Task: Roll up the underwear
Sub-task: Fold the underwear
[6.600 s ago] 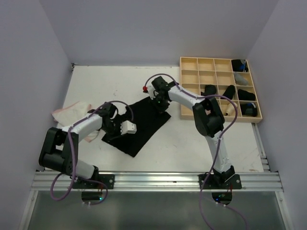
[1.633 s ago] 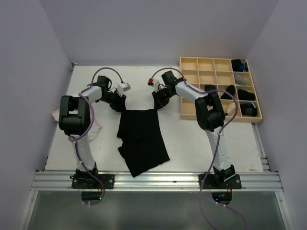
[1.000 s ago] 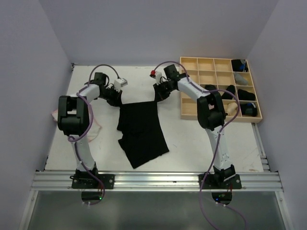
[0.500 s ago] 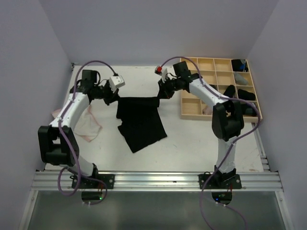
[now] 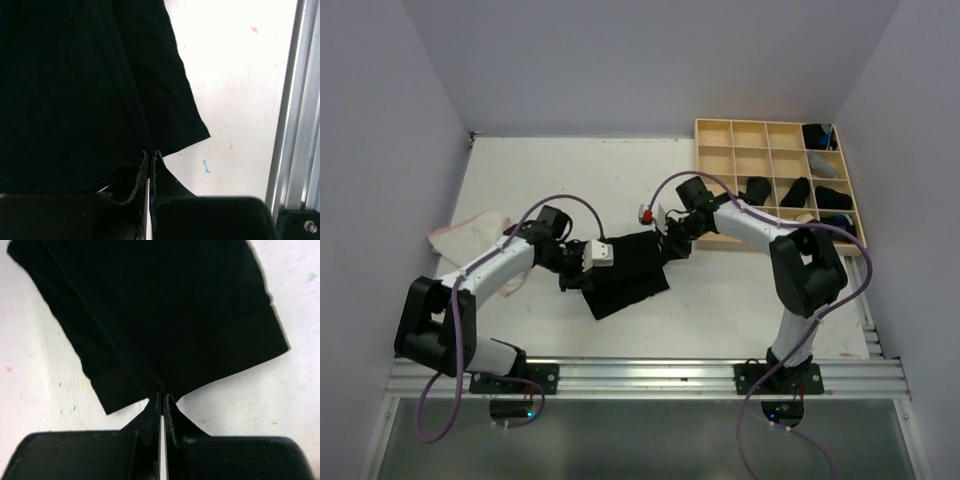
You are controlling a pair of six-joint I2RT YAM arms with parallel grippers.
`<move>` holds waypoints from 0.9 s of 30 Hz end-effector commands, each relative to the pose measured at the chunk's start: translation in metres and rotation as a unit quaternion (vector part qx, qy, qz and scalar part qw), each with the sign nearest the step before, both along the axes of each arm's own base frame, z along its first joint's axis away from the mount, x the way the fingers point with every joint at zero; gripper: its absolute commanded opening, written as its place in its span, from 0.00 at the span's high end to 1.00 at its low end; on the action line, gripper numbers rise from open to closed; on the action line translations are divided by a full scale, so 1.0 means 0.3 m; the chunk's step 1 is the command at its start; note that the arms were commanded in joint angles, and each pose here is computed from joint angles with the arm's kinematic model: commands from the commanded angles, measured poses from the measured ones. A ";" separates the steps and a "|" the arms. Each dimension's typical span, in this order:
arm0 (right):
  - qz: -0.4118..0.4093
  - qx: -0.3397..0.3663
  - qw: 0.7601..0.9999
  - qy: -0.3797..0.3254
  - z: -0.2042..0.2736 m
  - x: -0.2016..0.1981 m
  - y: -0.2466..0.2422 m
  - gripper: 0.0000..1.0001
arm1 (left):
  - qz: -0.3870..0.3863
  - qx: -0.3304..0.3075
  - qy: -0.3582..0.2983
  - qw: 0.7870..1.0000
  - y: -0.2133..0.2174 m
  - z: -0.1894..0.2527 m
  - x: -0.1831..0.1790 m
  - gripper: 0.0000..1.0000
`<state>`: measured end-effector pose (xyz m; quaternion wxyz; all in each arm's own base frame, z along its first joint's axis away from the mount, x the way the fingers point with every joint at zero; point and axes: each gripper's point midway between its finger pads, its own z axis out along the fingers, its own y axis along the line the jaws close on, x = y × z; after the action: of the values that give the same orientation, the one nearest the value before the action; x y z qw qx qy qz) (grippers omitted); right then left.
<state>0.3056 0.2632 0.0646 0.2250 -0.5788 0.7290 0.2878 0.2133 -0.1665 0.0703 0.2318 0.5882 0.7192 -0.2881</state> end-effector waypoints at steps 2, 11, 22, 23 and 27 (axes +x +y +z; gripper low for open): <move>0.067 -0.017 0.996 -0.064 0.006 -0.069 -0.025 1.00 | -0.039 0.008 0.022 0.999 -0.018 -0.055 -0.066 1.00; -0.019 -0.033 0.998 -0.052 0.080 -0.077 -0.050 0.63 | -0.054 0.021 -0.026 0.998 -0.014 0.013 -0.078 0.59; -0.207 -0.014 0.961 0.184 0.016 -0.188 -0.001 0.95 | 0.236 0.055 -0.027 0.970 -0.046 -0.020 0.342 0.68; -0.216 -0.024 0.956 0.197 -0.013 -0.193 -0.005 0.95 | 0.244 0.064 -0.016 0.968 -0.041 -0.046 0.350 0.69; -0.263 -0.063 0.938 0.216 -0.119 -0.159 -0.016 0.96 | 0.286 0.102 0.004 0.953 0.016 -0.155 0.355 0.70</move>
<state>0.2544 0.2576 0.0398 0.1138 -0.3598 0.8754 0.3020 0.3047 -0.1744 0.0274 0.2267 0.4362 0.8536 -0.1725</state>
